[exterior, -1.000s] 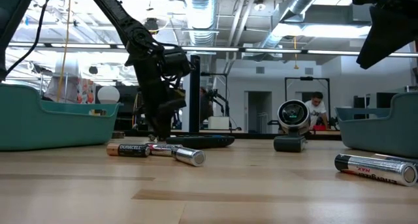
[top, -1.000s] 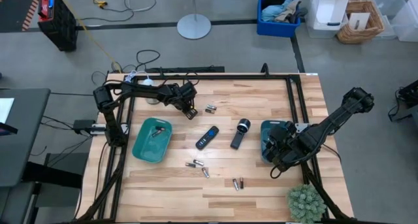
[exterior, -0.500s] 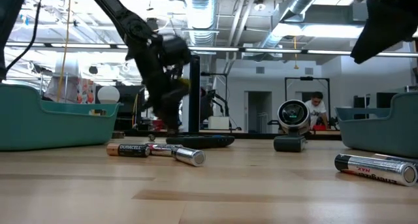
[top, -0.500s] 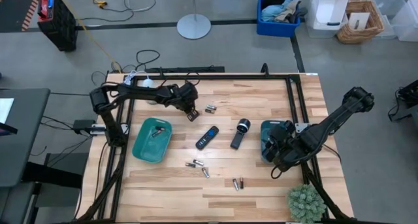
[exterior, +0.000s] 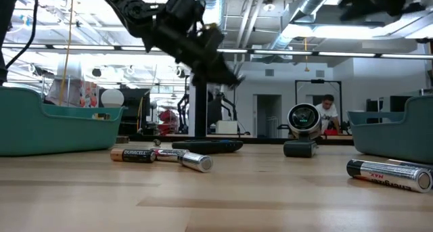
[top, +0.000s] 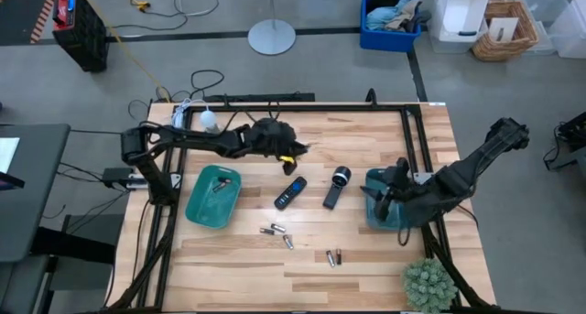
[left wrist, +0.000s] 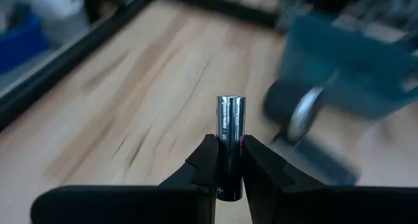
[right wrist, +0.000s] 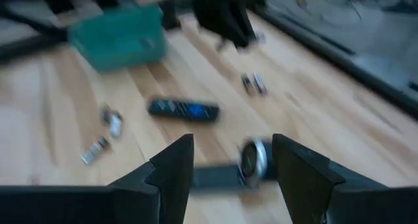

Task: Sort batteries
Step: Put the silver battery into the blue bin

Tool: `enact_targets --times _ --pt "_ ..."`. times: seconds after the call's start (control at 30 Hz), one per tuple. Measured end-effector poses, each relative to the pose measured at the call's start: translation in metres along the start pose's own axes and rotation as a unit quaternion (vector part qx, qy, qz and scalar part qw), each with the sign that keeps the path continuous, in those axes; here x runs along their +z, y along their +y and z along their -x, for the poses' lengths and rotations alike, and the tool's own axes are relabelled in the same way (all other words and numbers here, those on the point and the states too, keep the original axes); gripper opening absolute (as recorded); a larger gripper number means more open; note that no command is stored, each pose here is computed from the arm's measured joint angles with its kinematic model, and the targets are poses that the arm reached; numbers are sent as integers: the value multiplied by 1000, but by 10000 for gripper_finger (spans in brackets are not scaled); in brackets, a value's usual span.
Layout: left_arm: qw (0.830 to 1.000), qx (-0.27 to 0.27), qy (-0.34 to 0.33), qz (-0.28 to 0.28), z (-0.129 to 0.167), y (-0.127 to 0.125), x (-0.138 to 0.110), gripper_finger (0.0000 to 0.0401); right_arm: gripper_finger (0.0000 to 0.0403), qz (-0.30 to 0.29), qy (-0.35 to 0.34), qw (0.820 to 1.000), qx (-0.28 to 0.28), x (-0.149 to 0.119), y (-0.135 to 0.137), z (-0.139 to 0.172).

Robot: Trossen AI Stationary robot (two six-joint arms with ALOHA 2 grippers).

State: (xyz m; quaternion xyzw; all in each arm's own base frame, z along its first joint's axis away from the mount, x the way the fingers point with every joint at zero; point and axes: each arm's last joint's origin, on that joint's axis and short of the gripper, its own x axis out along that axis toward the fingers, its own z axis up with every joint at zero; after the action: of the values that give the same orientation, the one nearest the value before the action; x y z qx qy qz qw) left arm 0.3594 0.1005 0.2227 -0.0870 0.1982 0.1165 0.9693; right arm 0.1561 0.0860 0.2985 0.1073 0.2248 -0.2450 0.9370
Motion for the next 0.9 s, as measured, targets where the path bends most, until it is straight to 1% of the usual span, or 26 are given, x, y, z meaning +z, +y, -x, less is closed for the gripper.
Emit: enact_targets --times 0.1,0.2,0.37,0.47,0.53,0.57,0.63,0.7,0.9 --pt "997 -50 -61 0 0 -17 11 41 221 -6 -50 998 27 14 -3 9" --pt "991 -82 -107 -11 2 -36 18 41 221 -1 -92 994 56 28 -5 18" --pt "980 -115 -158 -25 6 -58 31 41 221 12 -160 984 77 50 -7 27" --pt "977 -123 -172 -29 -1 -66 36 41 221 13 -193 978 77 60 -11 31" --pt "977 -131 -163 -32 -12 -73 33 41 221 14 -209 975 75 65 -13 32" --pt "975 -135 -171 -34 -17 -77 37 41 221 14 -215 974 74 68 -14 33" --pt "976 -142 -159 -34 -27 -82 34 41 221 16 -223 972 71 70 -15 33" --pt "973 -149 -172 -35 -41 -90 39 41 221 14 -230 971 70 73 -17 35" --pt "968 -185 -165 -35 -84 -117 40 41 221 4 -238 968 78 77 -20 39"
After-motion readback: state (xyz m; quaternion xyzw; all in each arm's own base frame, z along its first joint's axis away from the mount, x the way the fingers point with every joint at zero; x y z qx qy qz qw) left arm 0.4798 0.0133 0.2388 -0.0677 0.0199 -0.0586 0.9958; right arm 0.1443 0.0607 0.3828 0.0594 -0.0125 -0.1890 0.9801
